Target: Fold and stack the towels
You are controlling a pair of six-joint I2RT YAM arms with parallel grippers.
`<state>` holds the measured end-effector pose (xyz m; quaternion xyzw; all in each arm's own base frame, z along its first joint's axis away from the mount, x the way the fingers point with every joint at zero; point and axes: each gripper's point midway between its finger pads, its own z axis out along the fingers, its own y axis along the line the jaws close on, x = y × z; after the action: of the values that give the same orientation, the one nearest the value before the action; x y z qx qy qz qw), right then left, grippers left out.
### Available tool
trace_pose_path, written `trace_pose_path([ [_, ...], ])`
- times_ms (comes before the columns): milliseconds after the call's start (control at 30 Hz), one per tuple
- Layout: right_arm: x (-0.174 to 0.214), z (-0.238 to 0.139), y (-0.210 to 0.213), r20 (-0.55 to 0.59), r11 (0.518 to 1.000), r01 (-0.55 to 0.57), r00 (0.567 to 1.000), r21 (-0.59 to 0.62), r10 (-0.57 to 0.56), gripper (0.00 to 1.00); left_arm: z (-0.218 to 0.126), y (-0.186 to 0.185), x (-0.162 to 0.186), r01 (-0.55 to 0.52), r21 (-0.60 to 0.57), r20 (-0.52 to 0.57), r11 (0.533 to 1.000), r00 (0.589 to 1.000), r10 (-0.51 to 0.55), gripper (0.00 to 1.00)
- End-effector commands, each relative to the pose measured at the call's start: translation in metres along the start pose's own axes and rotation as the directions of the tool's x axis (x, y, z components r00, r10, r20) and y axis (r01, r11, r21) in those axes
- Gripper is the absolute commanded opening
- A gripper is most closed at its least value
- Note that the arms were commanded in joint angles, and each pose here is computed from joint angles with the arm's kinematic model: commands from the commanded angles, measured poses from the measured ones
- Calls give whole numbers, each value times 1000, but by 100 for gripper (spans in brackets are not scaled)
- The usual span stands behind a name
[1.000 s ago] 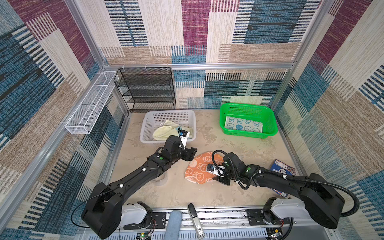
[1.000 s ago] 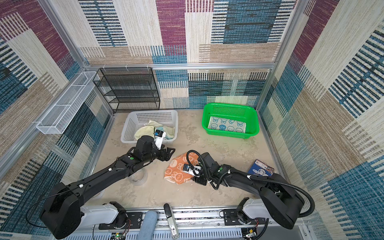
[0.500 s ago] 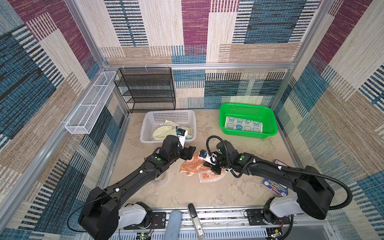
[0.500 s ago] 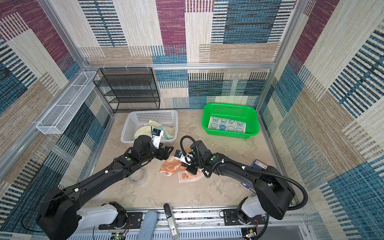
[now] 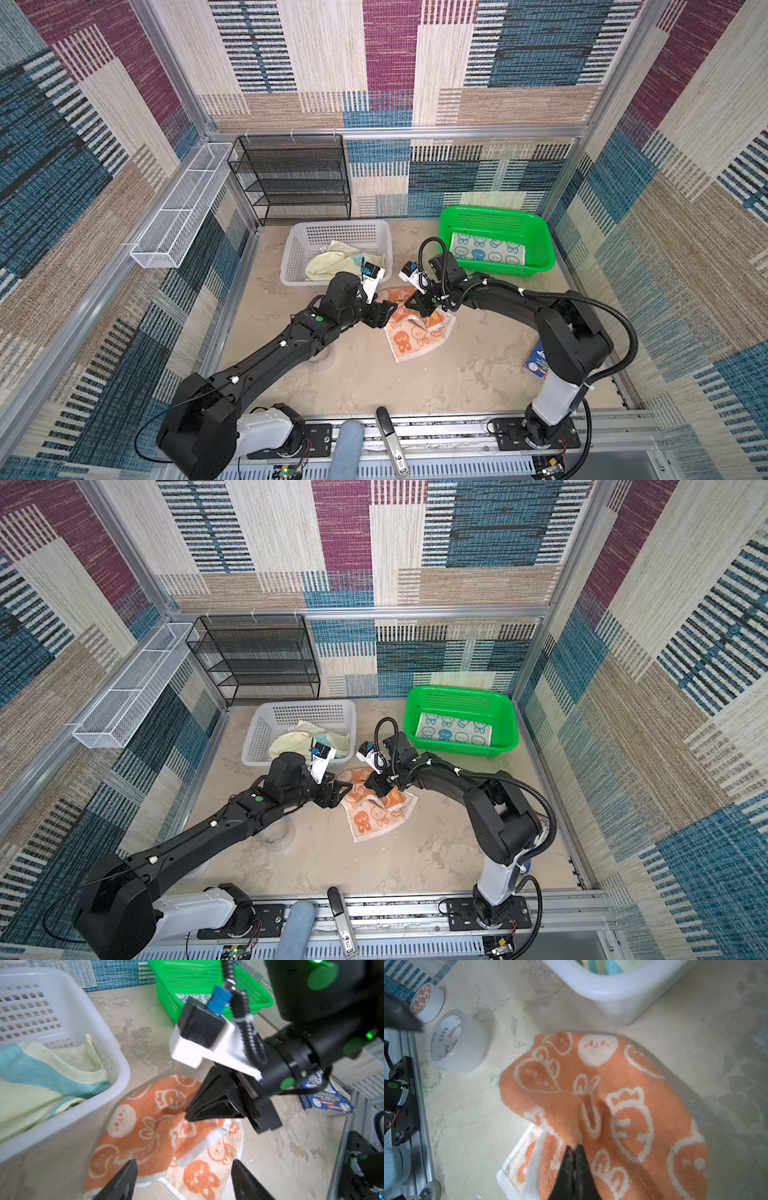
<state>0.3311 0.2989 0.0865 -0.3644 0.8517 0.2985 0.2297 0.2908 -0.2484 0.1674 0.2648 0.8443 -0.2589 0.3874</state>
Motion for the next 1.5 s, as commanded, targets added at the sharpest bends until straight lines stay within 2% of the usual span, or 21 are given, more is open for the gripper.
trace_pose_path([
  [0,6,7,1,-25,996,-77,997,-43,76,2,6,-16,12,-94,60,-62,994,993,97,76],
  [200,12,15,-7,-41,992,-110,993,-65,107,3,26,-20,39,-209,22,-198,978,958,209,76],
  [400,19,18,-14,-48,988,-128,991,-80,125,3,43,-20,55,-268,-4,-258,964,931,258,74],
  [633,23,20,-18,-44,988,-137,990,-77,134,4,64,-11,70,-313,-64,-333,948,902,275,64],
  [867,24,22,-20,-45,987,-140,990,-78,137,5,81,-7,78,-331,-74,-365,941,887,283,42],
  [1233,26,20,-19,-39,987,-141,990,-74,138,5,96,1,96,-334,-86,-427,939,864,268,29],
  [1300,26,19,-19,-36,988,-137,990,-71,135,6,97,6,97,-342,-110,-437,933,860,263,21],
  [1333,26,18,-19,-33,988,-136,990,-71,134,7,97,9,97,-346,-124,-442,930,858,261,14],
  [1367,26,18,-19,-31,988,-134,991,-70,132,8,96,11,97,-352,-137,-446,926,857,259,2],
  [1467,22,15,-19,-8,991,-119,993,-59,119,13,94,12,92,-353,-154,-434,923,863,258,0],
])
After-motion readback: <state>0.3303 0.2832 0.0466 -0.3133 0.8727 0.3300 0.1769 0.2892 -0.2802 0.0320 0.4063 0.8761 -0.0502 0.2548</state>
